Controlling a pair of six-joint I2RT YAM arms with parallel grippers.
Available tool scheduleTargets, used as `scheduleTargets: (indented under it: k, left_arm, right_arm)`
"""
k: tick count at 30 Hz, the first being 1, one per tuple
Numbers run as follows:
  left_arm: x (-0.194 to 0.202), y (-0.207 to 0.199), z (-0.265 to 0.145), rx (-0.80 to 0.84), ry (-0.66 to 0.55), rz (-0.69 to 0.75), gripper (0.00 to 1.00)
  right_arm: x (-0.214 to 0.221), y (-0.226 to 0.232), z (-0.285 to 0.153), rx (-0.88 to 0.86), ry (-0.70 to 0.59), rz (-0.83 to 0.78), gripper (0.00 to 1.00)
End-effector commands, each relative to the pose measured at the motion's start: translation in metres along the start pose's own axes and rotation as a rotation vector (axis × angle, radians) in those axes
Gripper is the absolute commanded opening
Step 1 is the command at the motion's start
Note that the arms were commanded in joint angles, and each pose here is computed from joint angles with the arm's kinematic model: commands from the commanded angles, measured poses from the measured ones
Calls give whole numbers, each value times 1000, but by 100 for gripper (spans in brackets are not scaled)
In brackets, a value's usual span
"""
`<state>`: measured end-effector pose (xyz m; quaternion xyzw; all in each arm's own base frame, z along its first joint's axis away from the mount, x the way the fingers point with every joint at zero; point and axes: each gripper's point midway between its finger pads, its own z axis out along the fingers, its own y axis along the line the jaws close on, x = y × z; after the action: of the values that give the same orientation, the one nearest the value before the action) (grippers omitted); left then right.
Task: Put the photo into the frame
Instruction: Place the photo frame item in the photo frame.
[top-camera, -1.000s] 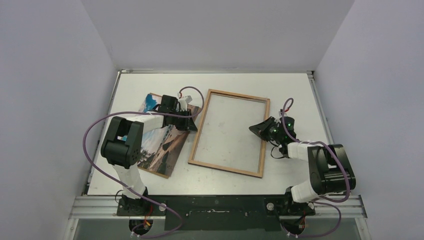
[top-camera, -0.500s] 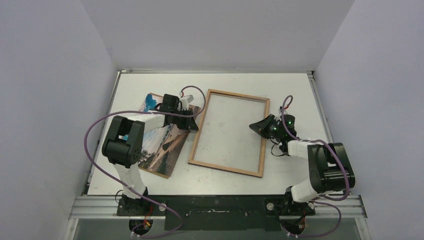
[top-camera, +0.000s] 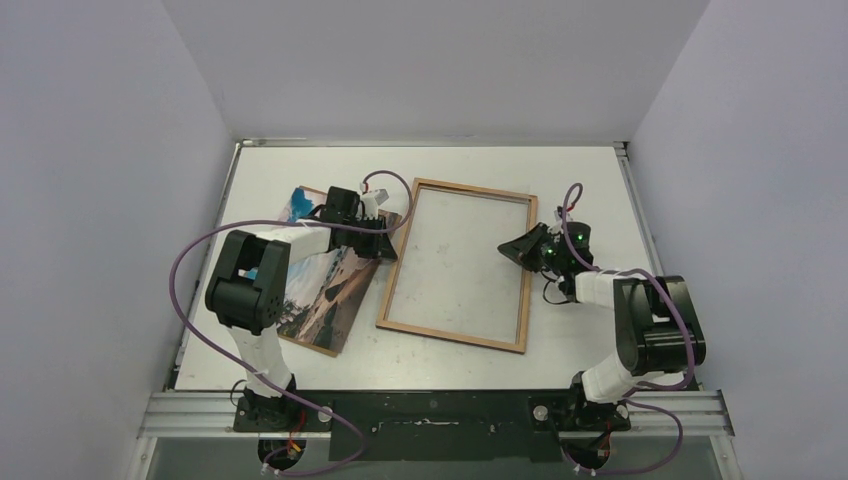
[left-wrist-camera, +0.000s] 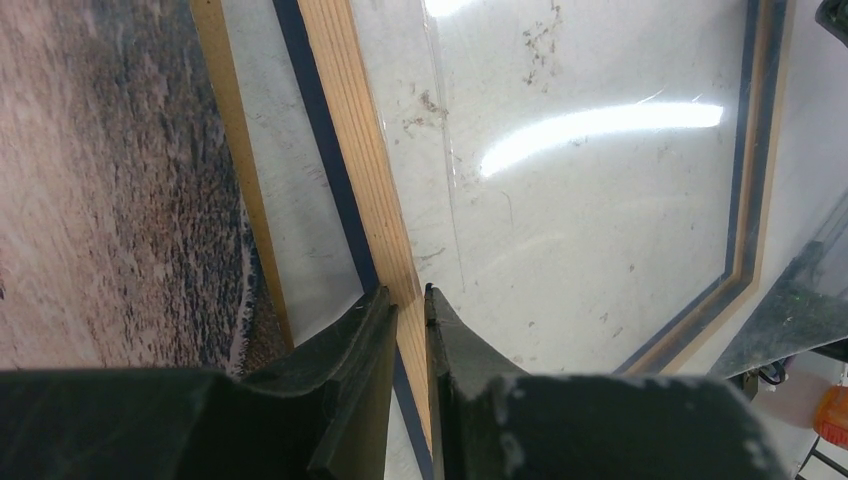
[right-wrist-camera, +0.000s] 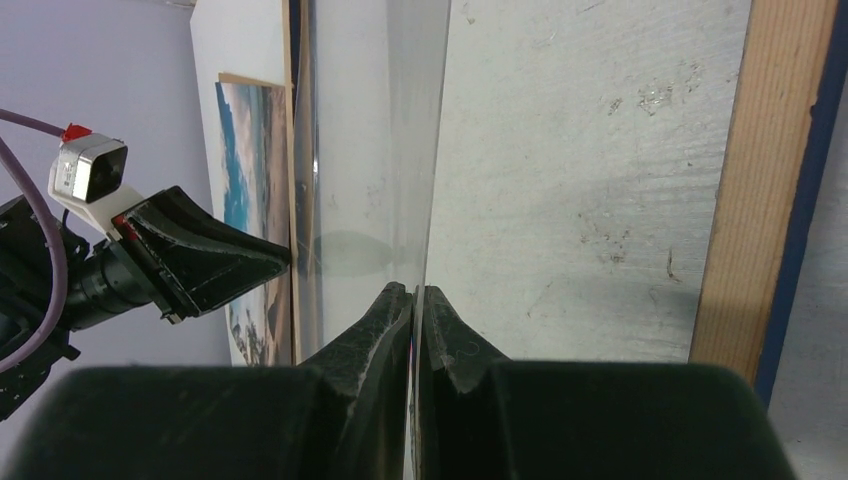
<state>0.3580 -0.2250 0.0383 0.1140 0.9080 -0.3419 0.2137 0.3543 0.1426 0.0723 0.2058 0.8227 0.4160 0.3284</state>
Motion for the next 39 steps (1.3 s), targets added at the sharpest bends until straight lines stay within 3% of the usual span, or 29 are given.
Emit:
scheduleTargets:
  k: [1, 16, 21, 26, 30, 39]
  left_arm:
    - [-17, -6, 2, 9, -29, 39, 16]
    - [-14, -2, 2, -10, -11, 51, 14]
    - [-20, -7, -1, 0, -22, 51, 26]
    - [-26, -12, -4, 9, -38, 53, 28]
    - [-23, -8, -3, -4, -30, 56, 27]
    - [-7, 7, 6, -41, 16, 58, 11]
  right_arm:
    - [-10, 17, 2, -63, 4, -78, 5]
    - [-15, 21, 3, -84, 40, -121, 5]
    - [-19, 23, 1, -93, 44, -135, 5]
    - [-20, 26, 0, -105, 43, -142, 5]
    - [-19, 25, 0, -104, 40, -138, 5]
    - [-16, 21, 0, -112, 29, -129, 5]
